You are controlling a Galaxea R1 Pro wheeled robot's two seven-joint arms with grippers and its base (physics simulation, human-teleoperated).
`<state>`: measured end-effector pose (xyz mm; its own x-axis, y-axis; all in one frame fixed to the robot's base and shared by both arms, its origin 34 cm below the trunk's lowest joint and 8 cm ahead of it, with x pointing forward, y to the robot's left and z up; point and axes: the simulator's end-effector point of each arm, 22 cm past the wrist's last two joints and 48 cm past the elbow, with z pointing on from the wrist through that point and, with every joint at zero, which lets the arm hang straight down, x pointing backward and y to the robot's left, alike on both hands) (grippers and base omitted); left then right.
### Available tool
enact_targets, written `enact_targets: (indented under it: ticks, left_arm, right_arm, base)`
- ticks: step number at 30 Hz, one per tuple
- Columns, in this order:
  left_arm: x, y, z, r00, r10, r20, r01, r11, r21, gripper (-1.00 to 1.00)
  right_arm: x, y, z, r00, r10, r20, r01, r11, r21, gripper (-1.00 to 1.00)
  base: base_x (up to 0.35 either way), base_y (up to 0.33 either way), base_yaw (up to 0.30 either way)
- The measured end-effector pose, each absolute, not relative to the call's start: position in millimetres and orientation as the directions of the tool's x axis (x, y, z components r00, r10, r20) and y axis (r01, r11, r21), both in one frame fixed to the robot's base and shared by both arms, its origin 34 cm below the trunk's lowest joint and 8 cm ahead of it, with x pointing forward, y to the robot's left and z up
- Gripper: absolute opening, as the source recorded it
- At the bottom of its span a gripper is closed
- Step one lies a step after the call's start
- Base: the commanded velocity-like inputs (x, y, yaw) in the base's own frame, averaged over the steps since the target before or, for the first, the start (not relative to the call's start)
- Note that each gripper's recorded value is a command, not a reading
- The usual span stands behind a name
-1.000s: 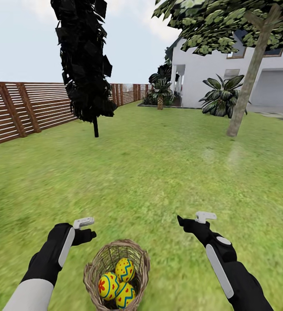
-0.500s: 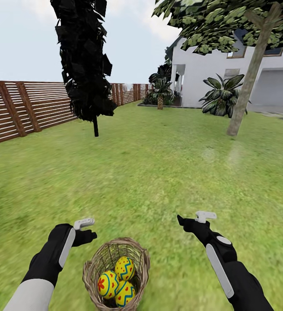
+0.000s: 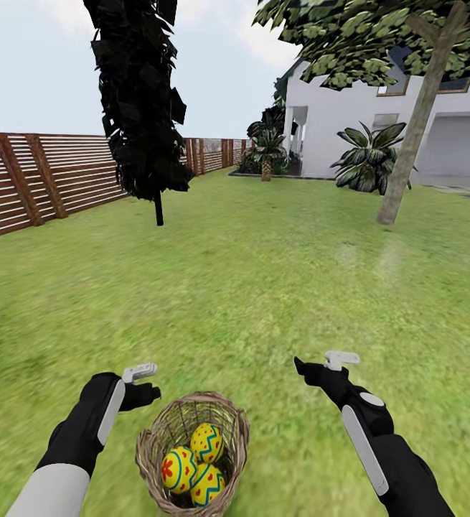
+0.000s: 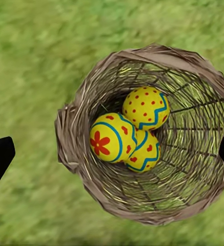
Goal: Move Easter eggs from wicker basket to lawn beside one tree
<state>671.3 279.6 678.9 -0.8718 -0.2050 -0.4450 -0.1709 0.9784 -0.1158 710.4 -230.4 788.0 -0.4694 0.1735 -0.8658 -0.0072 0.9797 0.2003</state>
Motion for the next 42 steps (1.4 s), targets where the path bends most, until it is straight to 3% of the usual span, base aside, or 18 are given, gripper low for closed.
enact_targets:
  ticks: [9,21,29,42]
  left_arm:
    - [642,275,623,-0.916,-0.207,-0.344,-0.179,0.978,-0.11,1.0]
    - [664,286,625,-0.87,-0.217,-0.442,-0.186,0.976,-0.112,1.0]
    - [662,340,616,-0.859,-0.219,-0.463,-0.219,0.974,-0.055,1.0]
    - [662,335,594,-0.856,-0.216,-0.47,-0.205,0.976,-0.076,1.0]
  right_arm:
    - [709,-230,772,-0.469,0.174,-0.866,-0.007,0.98,0.2,1.0]
    - [707,-230,750,-0.469,0.173,-0.866,-0.008,0.98,0.2,1.0]
    - [705,-230,735,-0.469,0.172,-0.866,-0.009,0.98,0.2,1.0]
    - [702,-230,709,-0.468,0.171,-0.867,-0.008,0.98,0.198,1.0]
  base:
    - [0.0,0.0,0.0]
    - [0.0,0.0,0.0]
    - [0.0,0.0,0.0]
    - [0.0,0.0,0.0]
